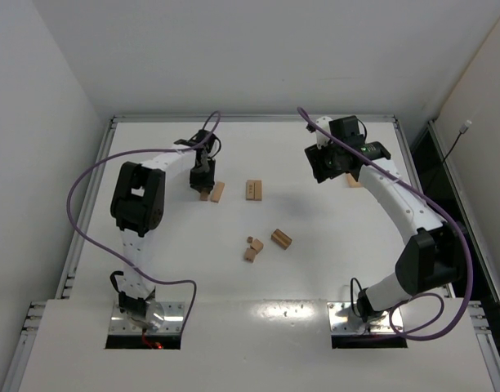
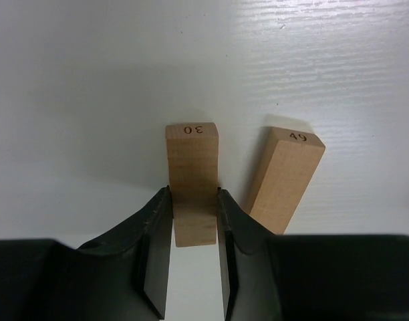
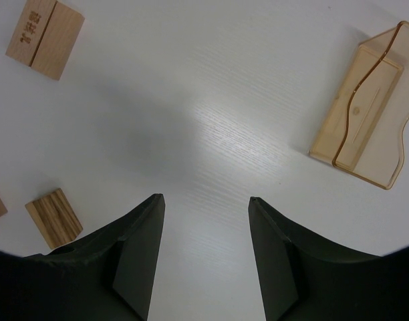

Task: Build the wood block tower

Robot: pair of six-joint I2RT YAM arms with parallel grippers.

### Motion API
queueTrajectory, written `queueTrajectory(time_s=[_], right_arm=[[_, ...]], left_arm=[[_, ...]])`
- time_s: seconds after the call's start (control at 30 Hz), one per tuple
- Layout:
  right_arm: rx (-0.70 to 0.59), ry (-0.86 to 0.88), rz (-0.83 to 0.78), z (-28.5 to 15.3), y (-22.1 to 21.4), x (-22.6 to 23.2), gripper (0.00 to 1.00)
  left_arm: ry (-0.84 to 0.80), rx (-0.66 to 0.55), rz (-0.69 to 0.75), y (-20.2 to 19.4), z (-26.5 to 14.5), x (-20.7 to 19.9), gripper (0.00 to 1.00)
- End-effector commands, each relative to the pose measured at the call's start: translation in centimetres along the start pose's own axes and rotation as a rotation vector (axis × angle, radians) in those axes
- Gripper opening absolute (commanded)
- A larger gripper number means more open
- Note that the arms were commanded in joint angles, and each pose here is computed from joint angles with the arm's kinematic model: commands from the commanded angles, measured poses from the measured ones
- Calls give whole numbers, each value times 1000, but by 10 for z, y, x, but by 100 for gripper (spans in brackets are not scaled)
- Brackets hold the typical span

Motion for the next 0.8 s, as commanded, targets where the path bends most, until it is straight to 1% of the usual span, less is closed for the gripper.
queueTrajectory(time_s=[0.0,0.03,0.1,0.13,0.23,0.57,0.77], right_arm=[[-70,6,13,-5,21,1,51],[-61,7,13,-6,19,1,51],[-60,7,13,-6,19,1,51],[-60,7,13,-6,19,1,51],[-60,7,13,-6,19,1,51],[-70,6,13,-7,22,1,51],[-71,15,13,-7,22,2,51]], left_arm=[[4,-10,-1,10,8,6,24],[4,-10,-1,10,8,6,27],[-7,-18,-2,14,6,5,32],[-7,-18,-2,14,6,5,36],[-19,-15,-2,13,6,3,44],[-21,-59,-33,23,-12,11,44],[-28,-111,-45,33,-36,15,44]])
Point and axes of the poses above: each gripper's point midway between its finger pads, its own z axis out along the fingers, its own x axis along the line the jaws close on, y = z × x, the point moved 3 cm from there along -z, back along the fingers, and after that the axes turned 2 degrees about z, right-handed, at the moved point
